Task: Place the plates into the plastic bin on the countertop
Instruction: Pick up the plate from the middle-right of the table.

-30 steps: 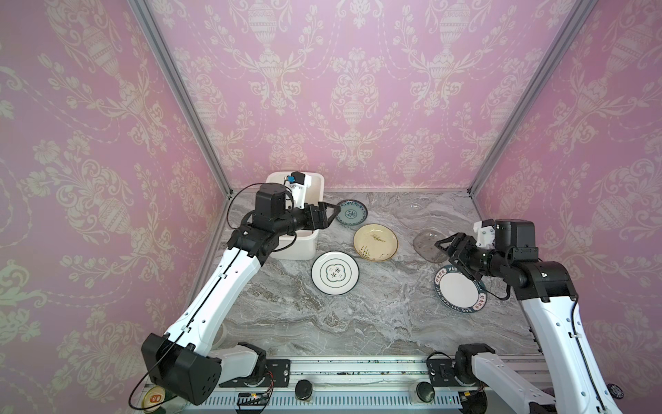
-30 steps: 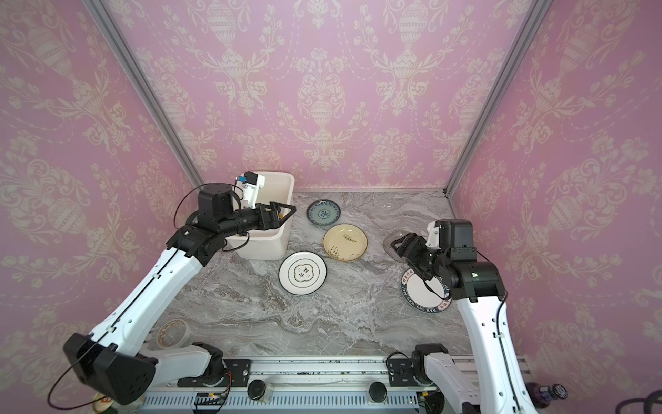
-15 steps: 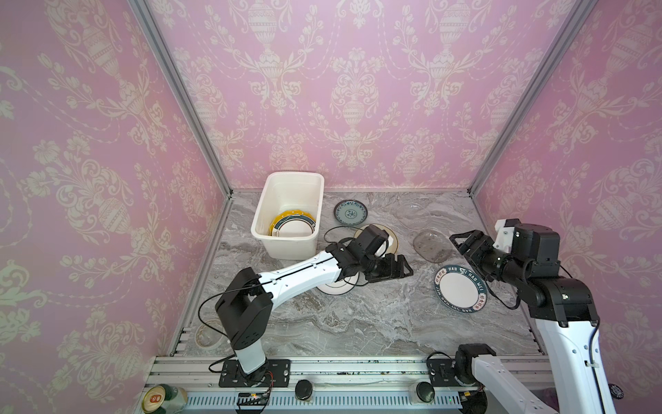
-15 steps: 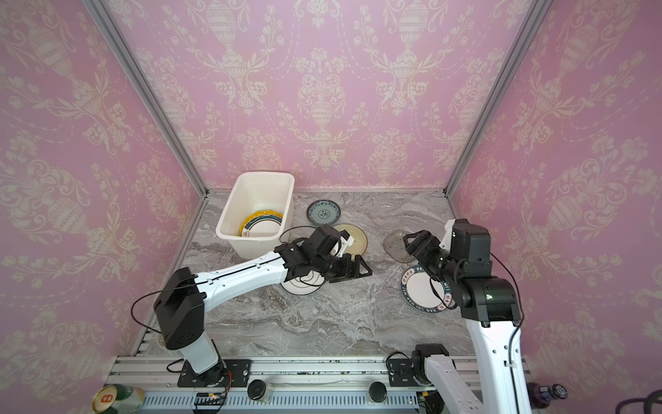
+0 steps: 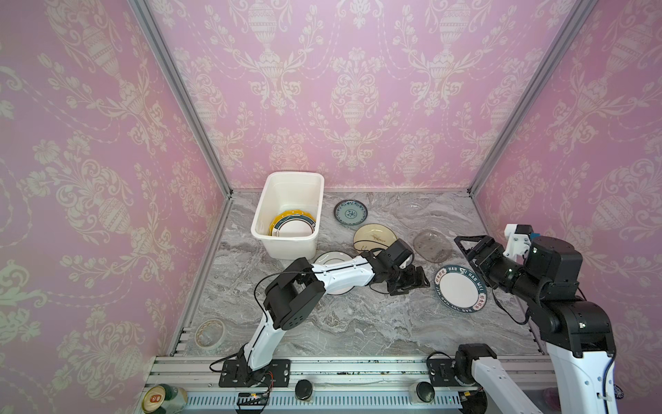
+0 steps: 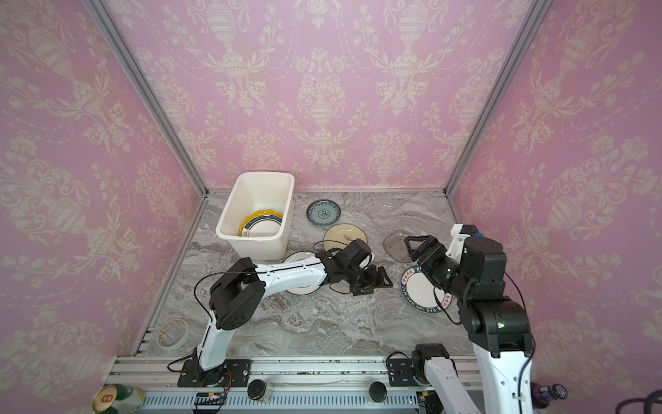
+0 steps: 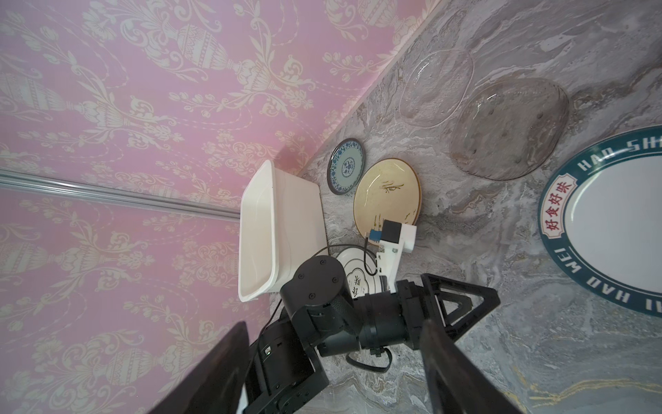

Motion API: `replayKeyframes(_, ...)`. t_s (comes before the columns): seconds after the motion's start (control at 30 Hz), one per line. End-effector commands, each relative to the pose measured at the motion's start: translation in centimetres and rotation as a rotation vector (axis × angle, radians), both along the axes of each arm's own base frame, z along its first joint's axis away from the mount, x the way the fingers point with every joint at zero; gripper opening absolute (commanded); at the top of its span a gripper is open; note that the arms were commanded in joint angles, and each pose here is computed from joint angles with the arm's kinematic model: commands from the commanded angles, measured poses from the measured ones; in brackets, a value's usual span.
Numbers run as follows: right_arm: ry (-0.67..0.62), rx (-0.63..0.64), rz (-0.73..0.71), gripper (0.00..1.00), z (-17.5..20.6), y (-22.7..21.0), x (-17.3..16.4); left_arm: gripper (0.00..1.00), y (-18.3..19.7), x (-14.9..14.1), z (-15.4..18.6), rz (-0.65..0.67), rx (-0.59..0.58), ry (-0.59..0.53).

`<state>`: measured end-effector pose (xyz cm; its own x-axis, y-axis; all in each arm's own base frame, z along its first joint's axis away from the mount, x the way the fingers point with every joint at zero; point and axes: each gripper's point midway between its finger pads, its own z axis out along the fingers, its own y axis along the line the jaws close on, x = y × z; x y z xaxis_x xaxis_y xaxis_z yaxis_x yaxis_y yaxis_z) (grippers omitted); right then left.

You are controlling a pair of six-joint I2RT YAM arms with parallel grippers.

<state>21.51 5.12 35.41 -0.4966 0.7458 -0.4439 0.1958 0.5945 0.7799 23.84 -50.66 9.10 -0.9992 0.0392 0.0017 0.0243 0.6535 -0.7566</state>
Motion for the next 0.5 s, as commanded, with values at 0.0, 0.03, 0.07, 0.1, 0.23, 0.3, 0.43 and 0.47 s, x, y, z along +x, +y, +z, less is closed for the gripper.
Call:
replayKeyframes(0.0,-0.026,0.031,0.002,0.75,0.4,0.2,0.0,0.83,-2.1,0.3,0.1,0.029,-0.038,0.009)
replayKeyframes(0.03,-0.022,0.032,0.001,0.75,0.3,0.2,0.0,0.82,-2.6,0.4,0.0,0.034,-0.050,0.012)
replayKeyframes(0.07,-0.019,0.032,0.000,0.75,0.2,0.2,0.0,0.81,-2.9,0.4,-0.2,0.041,-0.057,0.018)
replayKeyframes(0.1,-0.013,0.028,-0.002,0.75,0.0,0.1,-0.1,0.81,-3.3,0.4,-0.5,0.049,-0.063,0.027)
replayKeyframes(0.23,0.026,0.012,-0.015,0.75,-1.1,-0.2,-0.7,0.78,-4.9,0.3,-1.2,0.077,-0.095,0.062)
replayKeyframes(0.3,0.053,0.000,-0.025,0.75,-1.9,-0.4,-1.2,0.78,-5.4,0.2,-1.7,0.088,-0.098,0.068)
replayKeyframes(0.43,0.150,-0.029,-0.068,0.75,-3.9,-1.2,-2.2,0.76,-6.6,0.2,-2.0,0.091,-0.108,0.064)
replayKeyframes(0.47,0.179,-0.037,-0.081,0.75,-4.4,-1.5,-2.5,0.75,-6.8,0.2,-2.2,0.091,-0.106,0.063)
